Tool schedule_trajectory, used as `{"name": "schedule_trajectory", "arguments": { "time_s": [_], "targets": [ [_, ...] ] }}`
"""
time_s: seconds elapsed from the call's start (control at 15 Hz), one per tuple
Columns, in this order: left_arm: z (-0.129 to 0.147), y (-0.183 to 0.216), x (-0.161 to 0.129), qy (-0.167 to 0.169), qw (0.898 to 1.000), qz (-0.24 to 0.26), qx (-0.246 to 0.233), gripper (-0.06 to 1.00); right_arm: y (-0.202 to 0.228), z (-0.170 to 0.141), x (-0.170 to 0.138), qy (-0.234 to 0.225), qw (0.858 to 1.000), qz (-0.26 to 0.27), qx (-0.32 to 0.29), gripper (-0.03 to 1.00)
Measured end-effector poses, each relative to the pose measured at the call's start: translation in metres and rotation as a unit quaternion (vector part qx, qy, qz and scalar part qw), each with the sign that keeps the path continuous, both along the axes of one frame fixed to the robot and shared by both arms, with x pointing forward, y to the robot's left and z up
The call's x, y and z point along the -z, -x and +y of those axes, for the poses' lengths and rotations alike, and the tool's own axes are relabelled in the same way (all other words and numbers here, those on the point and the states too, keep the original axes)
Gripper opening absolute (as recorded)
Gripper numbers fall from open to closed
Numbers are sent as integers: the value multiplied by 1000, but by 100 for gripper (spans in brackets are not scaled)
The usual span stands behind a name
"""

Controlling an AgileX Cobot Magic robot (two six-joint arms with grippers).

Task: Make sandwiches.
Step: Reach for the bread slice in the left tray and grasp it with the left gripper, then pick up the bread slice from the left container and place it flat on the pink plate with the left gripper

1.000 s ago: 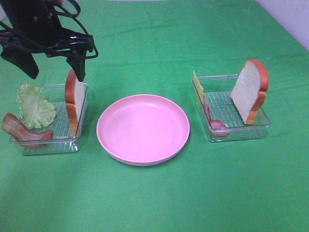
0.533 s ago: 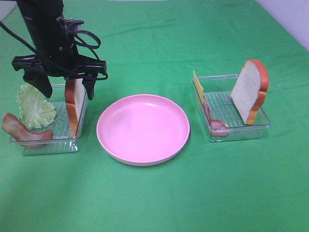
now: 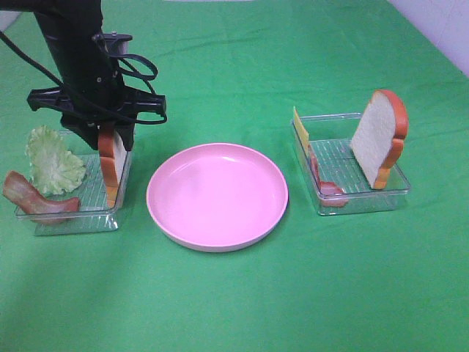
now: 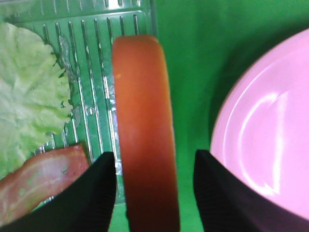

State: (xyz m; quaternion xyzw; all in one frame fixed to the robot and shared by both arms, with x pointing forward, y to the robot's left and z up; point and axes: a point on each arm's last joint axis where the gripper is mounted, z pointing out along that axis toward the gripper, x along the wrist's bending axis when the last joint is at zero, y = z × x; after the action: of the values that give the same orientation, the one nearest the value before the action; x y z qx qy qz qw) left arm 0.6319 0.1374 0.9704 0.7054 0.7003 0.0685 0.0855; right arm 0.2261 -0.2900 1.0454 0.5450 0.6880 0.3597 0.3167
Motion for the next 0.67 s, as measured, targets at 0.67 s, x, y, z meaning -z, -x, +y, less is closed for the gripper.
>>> {"name": "schedule_trajectory", "arguments": {
  "time_s": [0.67],
  "targets": [
    [2, 9, -26, 13, 1000, -5, -7, 21, 0, 0, 0, 0, 1000, 0, 0, 75]
  ]
}}
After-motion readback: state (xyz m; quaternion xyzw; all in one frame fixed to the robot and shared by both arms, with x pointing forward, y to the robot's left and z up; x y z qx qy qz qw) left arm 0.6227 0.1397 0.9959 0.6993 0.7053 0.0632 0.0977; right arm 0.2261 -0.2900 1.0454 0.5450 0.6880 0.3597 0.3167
